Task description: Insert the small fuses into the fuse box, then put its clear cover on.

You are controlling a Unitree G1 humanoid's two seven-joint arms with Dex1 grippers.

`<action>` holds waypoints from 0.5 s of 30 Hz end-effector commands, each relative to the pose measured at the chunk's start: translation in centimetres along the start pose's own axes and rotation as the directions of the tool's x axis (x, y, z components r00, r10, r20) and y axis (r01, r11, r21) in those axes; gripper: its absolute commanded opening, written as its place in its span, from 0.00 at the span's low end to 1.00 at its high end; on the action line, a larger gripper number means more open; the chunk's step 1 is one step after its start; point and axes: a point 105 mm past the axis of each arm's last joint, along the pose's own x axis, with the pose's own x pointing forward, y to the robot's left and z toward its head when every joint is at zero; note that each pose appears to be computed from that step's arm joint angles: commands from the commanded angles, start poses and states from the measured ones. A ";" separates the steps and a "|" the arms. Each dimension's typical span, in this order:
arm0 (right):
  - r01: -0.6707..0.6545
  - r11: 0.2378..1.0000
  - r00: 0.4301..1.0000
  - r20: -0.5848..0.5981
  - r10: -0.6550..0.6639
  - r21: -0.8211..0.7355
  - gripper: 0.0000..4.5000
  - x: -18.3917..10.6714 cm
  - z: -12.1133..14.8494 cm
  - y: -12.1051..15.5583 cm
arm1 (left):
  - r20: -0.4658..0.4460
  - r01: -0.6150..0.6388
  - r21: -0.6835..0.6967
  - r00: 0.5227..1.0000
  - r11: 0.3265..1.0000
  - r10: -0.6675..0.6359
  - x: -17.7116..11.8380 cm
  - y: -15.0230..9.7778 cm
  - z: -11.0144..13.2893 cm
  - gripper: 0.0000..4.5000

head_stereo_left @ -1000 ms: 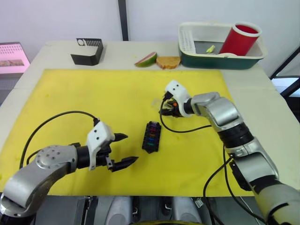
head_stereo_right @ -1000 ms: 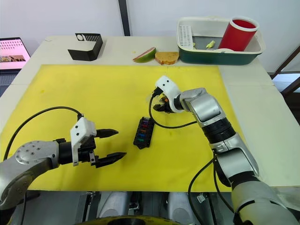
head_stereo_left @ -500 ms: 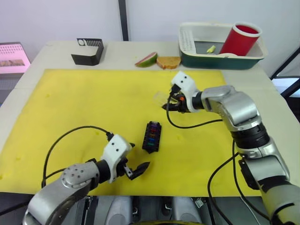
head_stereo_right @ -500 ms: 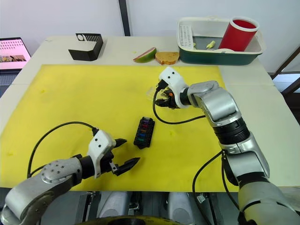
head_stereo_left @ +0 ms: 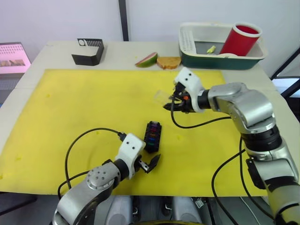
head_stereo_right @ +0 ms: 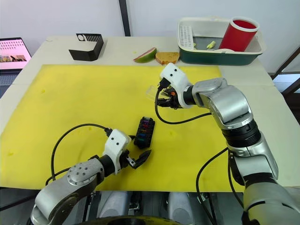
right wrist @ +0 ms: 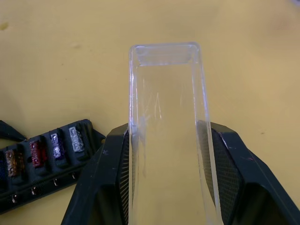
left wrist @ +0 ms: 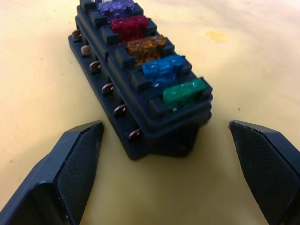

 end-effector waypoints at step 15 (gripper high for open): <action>0.076 0.996 0.996 0.046 -0.074 -0.040 0.38 -1.6 1.1 -0.7 | 0.047 -0.216 -0.037 0.975 0.976 0.218 2.0 1.0 0.1 1.00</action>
